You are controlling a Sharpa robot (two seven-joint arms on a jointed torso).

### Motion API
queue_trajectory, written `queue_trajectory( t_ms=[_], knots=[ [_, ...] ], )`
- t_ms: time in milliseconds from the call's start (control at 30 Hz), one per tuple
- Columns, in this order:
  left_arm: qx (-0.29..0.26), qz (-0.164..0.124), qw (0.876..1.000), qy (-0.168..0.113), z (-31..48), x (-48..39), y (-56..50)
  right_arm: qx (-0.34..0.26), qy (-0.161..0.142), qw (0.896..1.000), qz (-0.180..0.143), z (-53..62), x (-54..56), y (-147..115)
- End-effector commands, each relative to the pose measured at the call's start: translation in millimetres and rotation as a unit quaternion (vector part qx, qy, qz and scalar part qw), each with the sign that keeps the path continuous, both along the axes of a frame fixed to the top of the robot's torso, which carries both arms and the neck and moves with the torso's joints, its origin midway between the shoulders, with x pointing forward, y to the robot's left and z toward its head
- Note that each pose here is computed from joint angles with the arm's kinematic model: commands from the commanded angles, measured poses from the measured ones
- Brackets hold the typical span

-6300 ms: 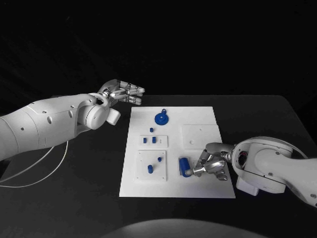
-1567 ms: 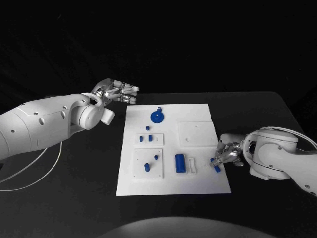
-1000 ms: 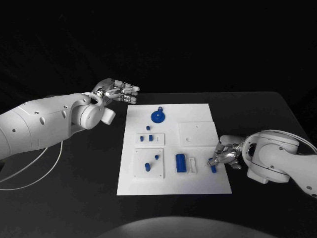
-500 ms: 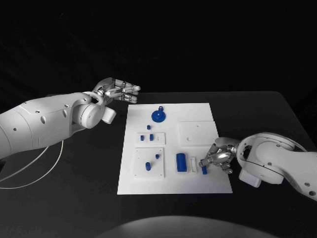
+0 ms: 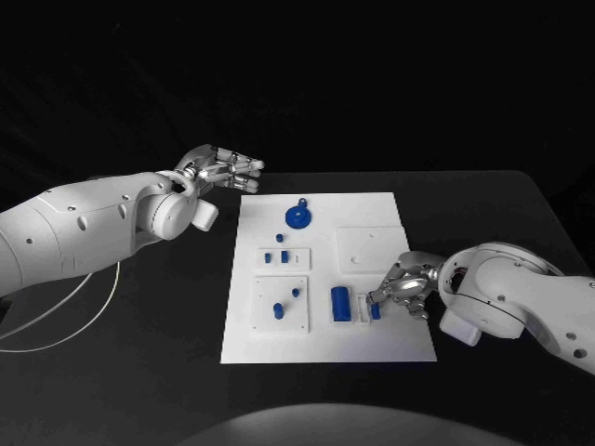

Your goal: Assemble the parts on the task board

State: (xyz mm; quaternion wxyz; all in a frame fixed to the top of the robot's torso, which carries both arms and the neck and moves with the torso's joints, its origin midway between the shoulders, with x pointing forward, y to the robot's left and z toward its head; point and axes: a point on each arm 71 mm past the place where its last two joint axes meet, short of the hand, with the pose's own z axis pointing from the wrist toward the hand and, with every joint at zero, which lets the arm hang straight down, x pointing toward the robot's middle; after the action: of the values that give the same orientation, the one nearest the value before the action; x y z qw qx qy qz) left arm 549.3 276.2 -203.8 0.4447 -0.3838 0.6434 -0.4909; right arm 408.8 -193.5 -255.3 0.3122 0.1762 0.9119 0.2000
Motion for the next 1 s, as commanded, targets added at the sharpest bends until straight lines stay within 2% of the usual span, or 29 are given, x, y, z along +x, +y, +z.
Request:
queue_trajectory(
  t_ms=[33, 433, 1000],
  knots=[
    [-0.003, -0.007, 1.000, -0.001, 0.4, -0.2, -2.3, 0.006, 0.006, 1.000, 0.000, -0.2, -0.4, 3.1],
    [-0.003, -0.009, 1.000, 0.000, 0.2, 0.0, -3.2, -0.004, 0.016, 1.000, 0.023, -3.1, -1.1, 11.6],
    [-0.003, -0.008, 1.000, 0.000, 0.3, -0.2, -2.9, -0.028, 0.001, 0.999, 0.034, -6.3, 1.1, 14.0]
  ],
)
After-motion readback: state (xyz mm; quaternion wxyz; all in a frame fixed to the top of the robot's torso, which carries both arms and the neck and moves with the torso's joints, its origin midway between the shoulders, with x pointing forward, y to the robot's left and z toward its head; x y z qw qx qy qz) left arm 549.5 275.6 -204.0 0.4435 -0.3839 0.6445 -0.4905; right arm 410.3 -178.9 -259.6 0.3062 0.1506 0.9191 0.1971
